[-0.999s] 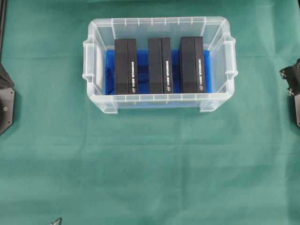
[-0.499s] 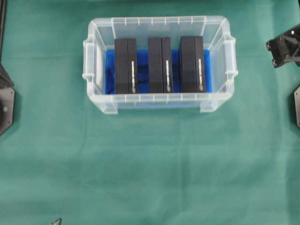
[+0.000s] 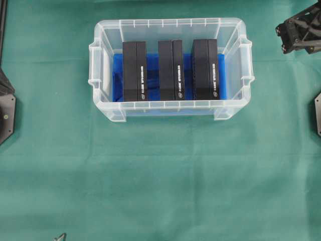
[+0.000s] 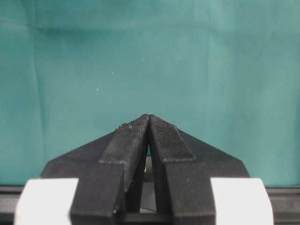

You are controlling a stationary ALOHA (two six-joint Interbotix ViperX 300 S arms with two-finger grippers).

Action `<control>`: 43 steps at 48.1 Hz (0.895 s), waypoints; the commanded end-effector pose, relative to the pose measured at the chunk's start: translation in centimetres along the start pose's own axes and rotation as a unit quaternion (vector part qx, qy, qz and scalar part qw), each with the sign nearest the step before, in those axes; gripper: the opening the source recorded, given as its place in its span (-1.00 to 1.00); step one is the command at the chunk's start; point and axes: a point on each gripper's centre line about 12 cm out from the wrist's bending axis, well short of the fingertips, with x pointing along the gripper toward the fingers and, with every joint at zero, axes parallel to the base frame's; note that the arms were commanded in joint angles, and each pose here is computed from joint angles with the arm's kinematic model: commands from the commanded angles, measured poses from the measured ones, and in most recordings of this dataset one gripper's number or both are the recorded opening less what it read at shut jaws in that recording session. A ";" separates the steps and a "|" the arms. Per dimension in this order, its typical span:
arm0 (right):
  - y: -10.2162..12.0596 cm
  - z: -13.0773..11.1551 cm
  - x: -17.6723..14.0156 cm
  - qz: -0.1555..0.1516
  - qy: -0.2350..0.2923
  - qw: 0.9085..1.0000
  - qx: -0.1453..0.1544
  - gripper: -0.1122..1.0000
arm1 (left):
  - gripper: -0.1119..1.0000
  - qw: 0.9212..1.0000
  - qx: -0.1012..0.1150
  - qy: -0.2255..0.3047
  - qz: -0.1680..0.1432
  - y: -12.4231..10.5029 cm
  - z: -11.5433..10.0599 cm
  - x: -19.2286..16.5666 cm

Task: Take the box out of the case with the right arm.
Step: 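Raise the right gripper from its rest pose above the table edge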

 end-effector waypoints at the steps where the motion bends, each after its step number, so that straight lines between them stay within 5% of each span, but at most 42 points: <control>1: 0.1 0.2 -0.5 0.010 -0.006 1.000 0.004 -0.80 | -0.80 1.000 0.001 -0.014 -0.001 -0.1 0.4 -0.8; 14: 0.0 0.1 -0.2 0.005 -0.004 1.000 0.015 -0.65 | -0.80 1.000 0.001 -0.013 0.000 0.0 0.4 -0.8; 29: -0.6 0.8 0.0 -0.016 -0.035 0.998 0.049 0.87 | -0.80 1.000 0.000 -0.013 -0.001 -0.1 0.4 -0.8; 43: -0.6 0.8 0.0 -0.017 -0.035 0.998 0.051 0.86 | -0.80 1.000 0.000 -0.012 -0.001 -0.1 0.4 -0.7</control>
